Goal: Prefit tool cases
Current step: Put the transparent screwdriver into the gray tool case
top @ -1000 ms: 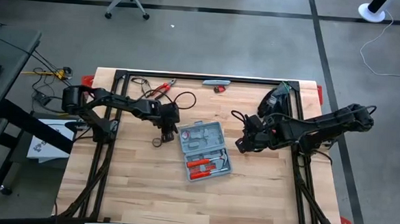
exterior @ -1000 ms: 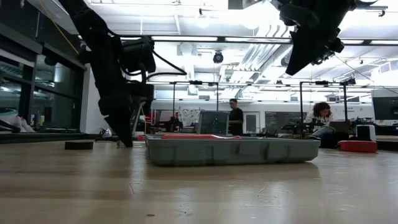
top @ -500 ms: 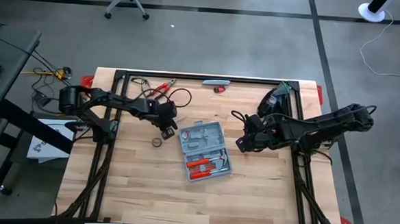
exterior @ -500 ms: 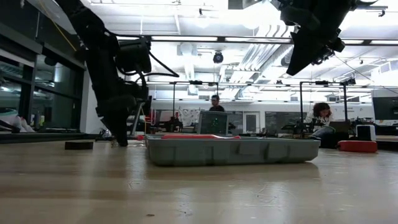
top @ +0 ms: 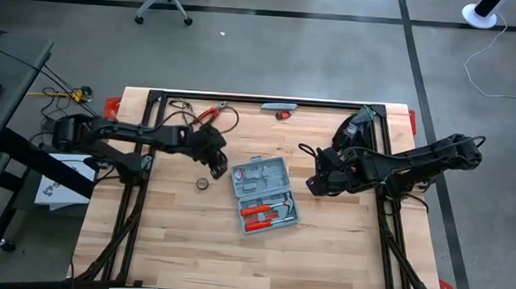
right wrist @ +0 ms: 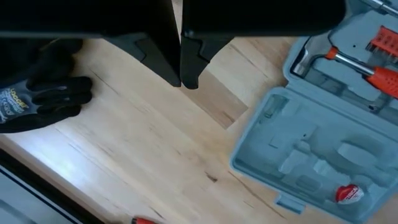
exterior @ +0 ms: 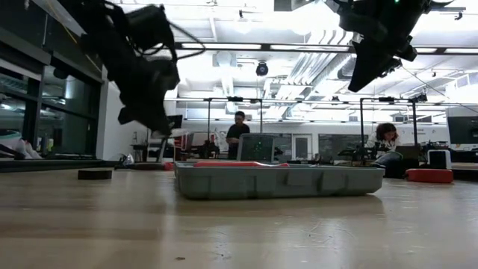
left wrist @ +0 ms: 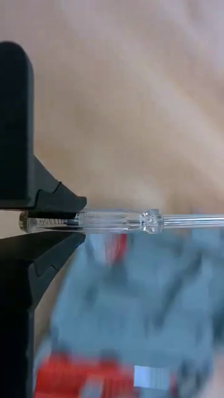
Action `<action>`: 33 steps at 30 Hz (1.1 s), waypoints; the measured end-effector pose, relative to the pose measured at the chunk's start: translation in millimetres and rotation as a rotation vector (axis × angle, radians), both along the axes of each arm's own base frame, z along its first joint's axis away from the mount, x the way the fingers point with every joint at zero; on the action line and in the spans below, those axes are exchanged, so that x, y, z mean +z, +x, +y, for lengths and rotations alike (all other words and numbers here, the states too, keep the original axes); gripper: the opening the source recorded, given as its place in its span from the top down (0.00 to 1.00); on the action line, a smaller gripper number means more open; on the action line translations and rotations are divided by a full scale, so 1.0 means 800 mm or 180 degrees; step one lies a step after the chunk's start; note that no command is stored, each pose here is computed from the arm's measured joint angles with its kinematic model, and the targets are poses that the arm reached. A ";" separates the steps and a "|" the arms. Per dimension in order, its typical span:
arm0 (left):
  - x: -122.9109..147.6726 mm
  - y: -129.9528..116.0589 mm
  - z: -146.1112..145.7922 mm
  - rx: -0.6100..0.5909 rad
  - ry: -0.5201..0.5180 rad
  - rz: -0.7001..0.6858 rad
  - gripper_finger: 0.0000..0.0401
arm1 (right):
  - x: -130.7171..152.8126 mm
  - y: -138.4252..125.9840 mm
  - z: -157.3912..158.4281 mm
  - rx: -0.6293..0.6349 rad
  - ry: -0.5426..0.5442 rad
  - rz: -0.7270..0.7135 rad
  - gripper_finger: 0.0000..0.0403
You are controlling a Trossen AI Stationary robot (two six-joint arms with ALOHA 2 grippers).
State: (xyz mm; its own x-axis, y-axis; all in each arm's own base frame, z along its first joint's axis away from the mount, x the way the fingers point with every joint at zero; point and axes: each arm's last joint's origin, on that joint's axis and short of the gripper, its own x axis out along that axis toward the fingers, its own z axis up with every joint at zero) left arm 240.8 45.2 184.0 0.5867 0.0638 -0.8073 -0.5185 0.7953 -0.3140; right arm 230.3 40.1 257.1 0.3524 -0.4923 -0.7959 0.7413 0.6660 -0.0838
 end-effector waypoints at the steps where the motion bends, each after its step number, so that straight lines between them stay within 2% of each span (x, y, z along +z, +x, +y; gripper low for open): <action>1: 0.002 0.004 -0.009 -0.0059 -0.0070 -0.0091 0.95 | 0.000 0.000 0.000 -0.0003 -0.0012 -0.0006 1.00; 9: 0.003 0.044 -0.075 -0.0326 -0.0490 -0.0733 0.95 | 0.002 0.006 -0.005 0.0018 -0.0021 -0.0087 1.00; 17: -0.007 0.085 -0.106 -0.0763 -0.0558 -0.0584 0.95 | 0.003 0.010 -0.008 0.0089 -0.0022 -0.0125 1.00; 22: -0.019 0.107 -0.111 -0.0809 -0.0549 -0.0461 0.95 | 0.003 0.010 -0.008 0.0093 -0.0017 -0.0123 1.00; 33: -0.064 0.119 -0.112 -0.0858 -0.0593 -0.0001 0.95 | 0.003 0.010 -0.007 0.0106 -0.0002 -0.0120 1.00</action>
